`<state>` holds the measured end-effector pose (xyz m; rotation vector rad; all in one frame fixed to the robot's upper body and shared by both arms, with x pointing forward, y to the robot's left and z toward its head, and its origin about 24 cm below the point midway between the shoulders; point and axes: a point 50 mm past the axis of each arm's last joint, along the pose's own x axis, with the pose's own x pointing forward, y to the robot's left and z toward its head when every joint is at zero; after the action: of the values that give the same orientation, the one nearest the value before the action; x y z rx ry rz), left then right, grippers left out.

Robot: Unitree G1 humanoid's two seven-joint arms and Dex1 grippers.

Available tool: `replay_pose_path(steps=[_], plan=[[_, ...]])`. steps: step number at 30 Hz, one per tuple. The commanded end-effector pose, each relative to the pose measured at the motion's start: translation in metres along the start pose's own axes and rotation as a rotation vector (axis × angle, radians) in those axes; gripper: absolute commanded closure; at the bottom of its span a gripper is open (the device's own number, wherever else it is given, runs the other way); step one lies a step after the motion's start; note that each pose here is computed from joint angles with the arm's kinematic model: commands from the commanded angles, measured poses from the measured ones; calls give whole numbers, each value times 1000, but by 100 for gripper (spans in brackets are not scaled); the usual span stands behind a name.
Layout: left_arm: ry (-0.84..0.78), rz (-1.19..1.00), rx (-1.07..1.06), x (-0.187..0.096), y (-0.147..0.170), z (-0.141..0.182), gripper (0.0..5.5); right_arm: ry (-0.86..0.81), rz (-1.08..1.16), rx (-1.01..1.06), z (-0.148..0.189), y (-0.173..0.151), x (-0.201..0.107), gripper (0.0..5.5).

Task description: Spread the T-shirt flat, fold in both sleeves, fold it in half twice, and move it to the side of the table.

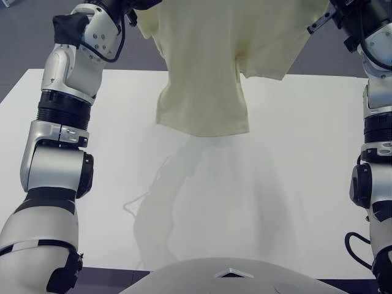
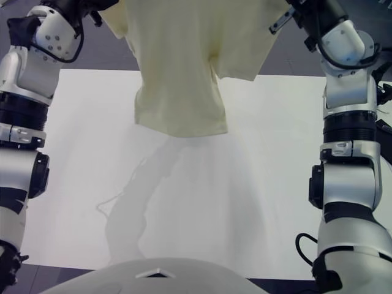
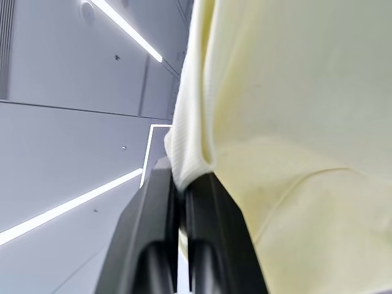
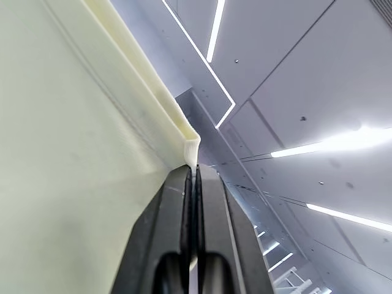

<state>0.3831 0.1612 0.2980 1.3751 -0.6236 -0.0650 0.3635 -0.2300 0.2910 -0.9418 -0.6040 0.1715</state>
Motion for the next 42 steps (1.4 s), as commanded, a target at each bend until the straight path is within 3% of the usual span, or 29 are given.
replay_pose_path(steps=[1, 10, 13, 16, 20, 23, 28, 37, 41, 42], plan=[[11, 1, 44, -23, -4, -11, 549, 48, -86, -42, -12, -21, -23, 550], [-102, -218, 47, -103, -56, 13, 549, 7, -8, -70, 0, -2, -74, 550], [-240, -420, -6, -149, -85, 39, 549, 10, 162, 92, 8, 29, -102, 550], [-372, -636, -190, -202, -107, 71, 549, -29, 438, 272, 26, 65, -137, 550], [-350, -767, -299, -239, -97, 86, 549, 22, 821, 427, 34, 87, -181, 550], [-347, -886, -314, -258, -91, 93, 549, 67, 1039, 476, 39, 104, -210, 550], [-399, -1120, -349, -286, -98, 113, 549, -1, 1302, 626, 73, 149, -241, 550], [-376, -1488, -309, -331, -121, 120, 549, 25, 1511, 639, 84, 171, -271, 550], [-372, -1487, -332, -332, -124, 122, 550, 41, 1557, 640, 82, 171, -277, 480], [-359, -1455, -337, -328, -124, 121, 517, 43, 1555, 640, 81, 171, -277, 465]])
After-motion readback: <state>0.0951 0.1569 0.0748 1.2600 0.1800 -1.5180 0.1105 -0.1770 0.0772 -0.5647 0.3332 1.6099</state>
